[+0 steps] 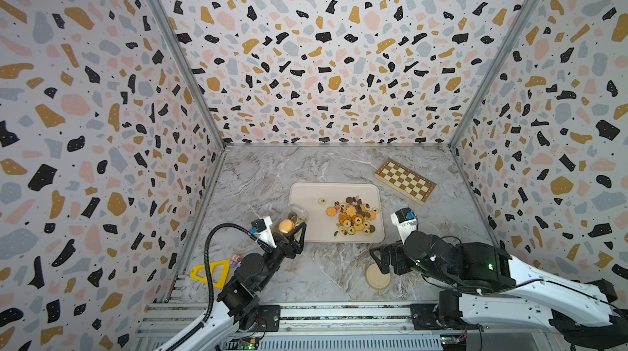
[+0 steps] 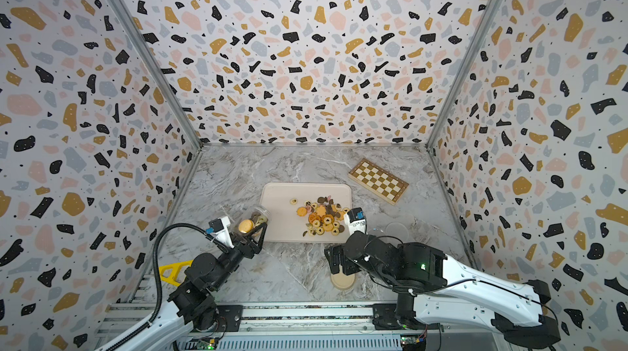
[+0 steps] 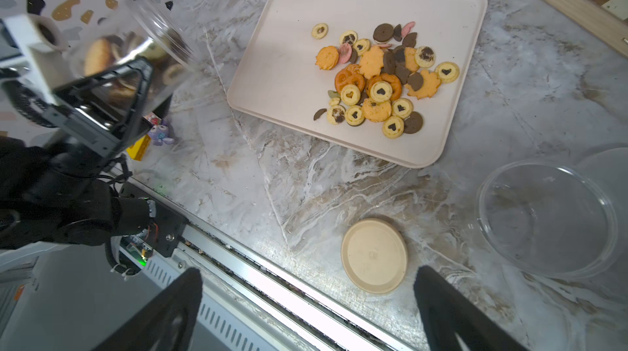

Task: Pour the cookies out of the jar
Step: Pour the cookies in the jar onto the tray.

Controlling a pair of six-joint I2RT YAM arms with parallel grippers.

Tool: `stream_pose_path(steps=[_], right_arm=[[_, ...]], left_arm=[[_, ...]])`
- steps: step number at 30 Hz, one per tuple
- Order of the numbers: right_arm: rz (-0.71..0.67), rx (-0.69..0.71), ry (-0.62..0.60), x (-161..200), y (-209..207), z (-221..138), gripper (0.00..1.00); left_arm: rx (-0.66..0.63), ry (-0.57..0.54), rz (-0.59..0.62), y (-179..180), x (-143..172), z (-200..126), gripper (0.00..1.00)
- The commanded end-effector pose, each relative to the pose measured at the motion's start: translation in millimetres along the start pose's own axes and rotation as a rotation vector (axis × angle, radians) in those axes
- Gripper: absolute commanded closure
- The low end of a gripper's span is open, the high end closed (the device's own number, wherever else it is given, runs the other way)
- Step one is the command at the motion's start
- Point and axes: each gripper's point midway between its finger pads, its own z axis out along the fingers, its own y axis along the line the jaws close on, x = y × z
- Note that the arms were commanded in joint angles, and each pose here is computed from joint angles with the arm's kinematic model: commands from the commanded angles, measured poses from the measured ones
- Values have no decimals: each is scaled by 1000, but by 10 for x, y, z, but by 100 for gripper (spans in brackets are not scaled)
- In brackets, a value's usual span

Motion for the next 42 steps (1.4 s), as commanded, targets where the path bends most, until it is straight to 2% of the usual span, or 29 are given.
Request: stream_pose_path(steps=[1, 17, 25, 33, 36, 42], right_arm=[[21, -17, -38, -133, 0, -201, 1], [85, -17, -99, -281, -203, -645, 1], [94, 2, -104, -293, -246, -672, 1], [125, 18, -114, -330, -287, -738, 1], [135, 22, -115, -326, -303, -746, 1], [140, 25, -109, -314, -311, -743, 1]], left_arm=[[33, -99, 43, -232, -381, 14, 100], [-208, 25, 130, 130, -311, 505, 100], [-280, 140, 143, 339, -101, 742, 100], [-427, 275, 150, 585, 102, 790, 100], [-441, 335, 151, 615, 211, 840, 100], [-489, 346, 142, 662, 196, 813, 100]])
